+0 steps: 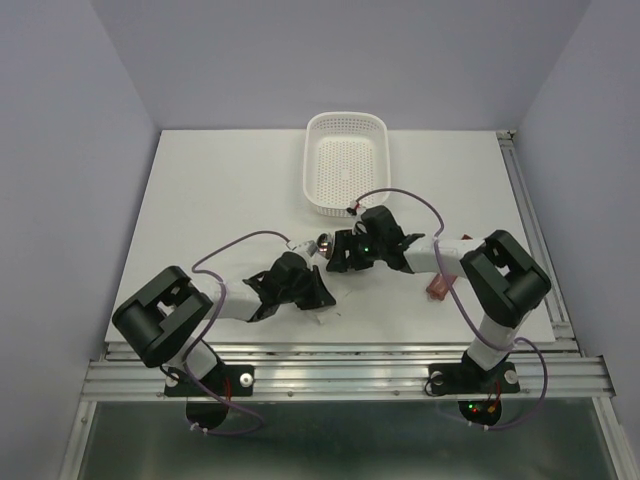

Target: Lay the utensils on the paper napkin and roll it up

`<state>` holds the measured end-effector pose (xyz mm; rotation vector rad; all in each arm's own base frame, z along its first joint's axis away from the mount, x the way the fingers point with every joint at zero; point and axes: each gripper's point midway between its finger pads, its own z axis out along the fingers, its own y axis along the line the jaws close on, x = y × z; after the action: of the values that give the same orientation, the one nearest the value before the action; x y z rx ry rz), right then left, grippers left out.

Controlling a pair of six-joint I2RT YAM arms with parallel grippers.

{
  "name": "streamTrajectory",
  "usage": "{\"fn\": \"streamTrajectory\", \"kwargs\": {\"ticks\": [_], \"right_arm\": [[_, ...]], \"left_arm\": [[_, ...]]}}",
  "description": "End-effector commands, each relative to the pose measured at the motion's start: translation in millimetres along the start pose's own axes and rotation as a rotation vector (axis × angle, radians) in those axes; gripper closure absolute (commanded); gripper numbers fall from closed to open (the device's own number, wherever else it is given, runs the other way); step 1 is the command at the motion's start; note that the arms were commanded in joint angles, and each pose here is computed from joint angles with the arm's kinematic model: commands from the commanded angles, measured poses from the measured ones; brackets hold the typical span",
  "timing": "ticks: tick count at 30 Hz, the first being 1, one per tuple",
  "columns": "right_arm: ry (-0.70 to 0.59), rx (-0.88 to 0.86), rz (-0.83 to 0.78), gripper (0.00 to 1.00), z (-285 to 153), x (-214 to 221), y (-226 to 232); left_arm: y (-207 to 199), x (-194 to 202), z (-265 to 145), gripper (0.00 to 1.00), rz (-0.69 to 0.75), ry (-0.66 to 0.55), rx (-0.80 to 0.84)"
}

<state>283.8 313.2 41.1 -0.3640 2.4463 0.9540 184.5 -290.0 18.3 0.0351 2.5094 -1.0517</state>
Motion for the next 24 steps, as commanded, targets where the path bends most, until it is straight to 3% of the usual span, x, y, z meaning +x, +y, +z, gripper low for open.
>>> {"fn": "streamTrajectory", "kwargs": {"ticks": [1, 16, 24], "right_arm": [[-0.011, -0.014, -0.049, 0.34, 11, -10, 0], [0.015, -0.022, 0.061, 0.42, 18, 13, -3], [0.017, 0.012, 0.128, 0.42, 21, 26, -1]], "left_arm": [[21, 16, -7, 0.92, 0.005, 0.038, -0.063], [28, 17, -11, 0.92, -0.002, 0.026, -0.079], [31, 17, -12, 0.92, -0.005, 0.018, -0.085]]}}
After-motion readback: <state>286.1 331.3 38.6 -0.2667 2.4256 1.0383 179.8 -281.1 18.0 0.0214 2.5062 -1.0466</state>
